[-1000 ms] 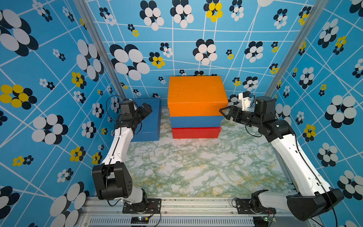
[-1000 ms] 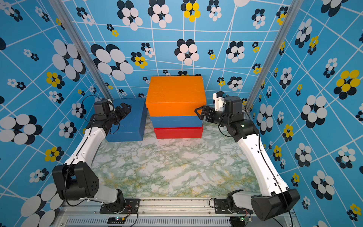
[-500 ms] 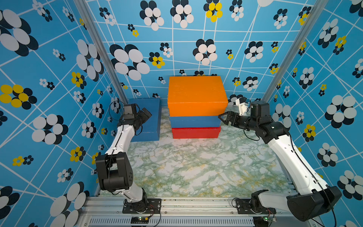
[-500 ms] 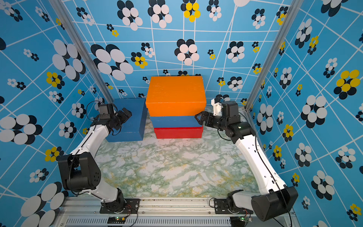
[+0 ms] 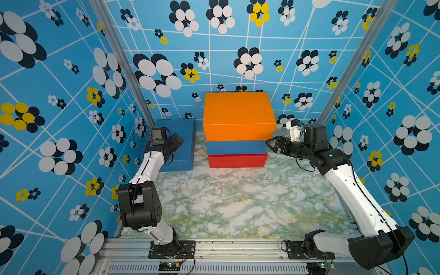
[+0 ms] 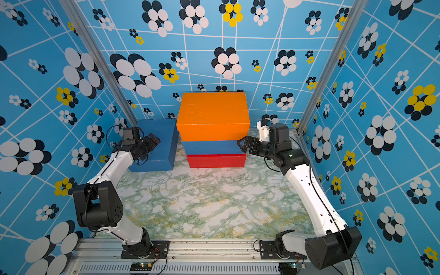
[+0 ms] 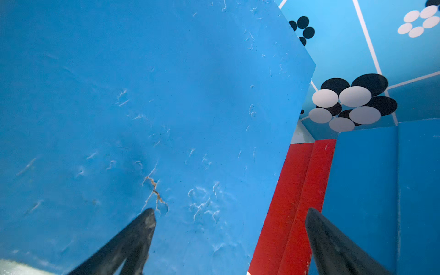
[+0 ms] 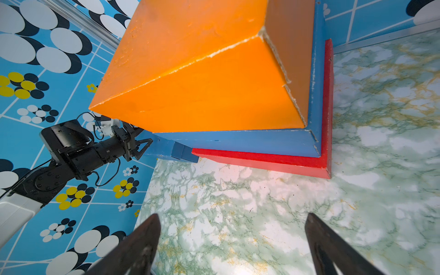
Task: Stack the shoeboxes
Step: Move the shoebox to the center of the board.
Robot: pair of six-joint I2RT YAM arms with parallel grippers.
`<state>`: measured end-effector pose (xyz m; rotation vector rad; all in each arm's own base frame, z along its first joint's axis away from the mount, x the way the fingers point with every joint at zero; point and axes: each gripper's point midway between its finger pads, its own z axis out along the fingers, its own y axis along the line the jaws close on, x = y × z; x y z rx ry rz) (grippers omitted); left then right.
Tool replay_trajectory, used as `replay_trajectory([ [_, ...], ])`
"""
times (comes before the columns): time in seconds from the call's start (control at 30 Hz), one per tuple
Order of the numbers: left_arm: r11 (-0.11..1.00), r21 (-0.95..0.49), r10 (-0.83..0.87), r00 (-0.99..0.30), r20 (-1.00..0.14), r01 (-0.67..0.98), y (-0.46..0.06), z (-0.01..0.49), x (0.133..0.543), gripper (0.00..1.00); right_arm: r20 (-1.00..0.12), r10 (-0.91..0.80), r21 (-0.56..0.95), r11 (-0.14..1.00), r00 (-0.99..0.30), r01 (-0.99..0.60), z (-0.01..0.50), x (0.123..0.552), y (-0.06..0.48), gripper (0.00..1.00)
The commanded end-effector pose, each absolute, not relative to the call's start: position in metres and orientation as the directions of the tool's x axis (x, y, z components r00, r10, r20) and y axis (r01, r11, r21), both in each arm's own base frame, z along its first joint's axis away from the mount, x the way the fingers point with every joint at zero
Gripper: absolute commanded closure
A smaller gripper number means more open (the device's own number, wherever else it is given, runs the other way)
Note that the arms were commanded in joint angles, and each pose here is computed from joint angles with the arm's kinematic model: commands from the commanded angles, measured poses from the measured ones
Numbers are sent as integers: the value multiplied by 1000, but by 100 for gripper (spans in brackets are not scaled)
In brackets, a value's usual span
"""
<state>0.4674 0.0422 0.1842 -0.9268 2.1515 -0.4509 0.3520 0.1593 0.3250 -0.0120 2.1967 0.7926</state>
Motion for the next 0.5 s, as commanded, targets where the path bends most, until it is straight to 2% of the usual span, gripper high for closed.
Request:
replay_trajectory([
  [0.0,660,-531,-751,-468,-465,-531,49,166,461,1,-699,241,521,817,-674,-248,329,348,152,3],
  [0.47,663,-524,-749,-484,-453,-535,49,153,474,0,-697,247,522,818,-674,-241,329,348,151,3],
])
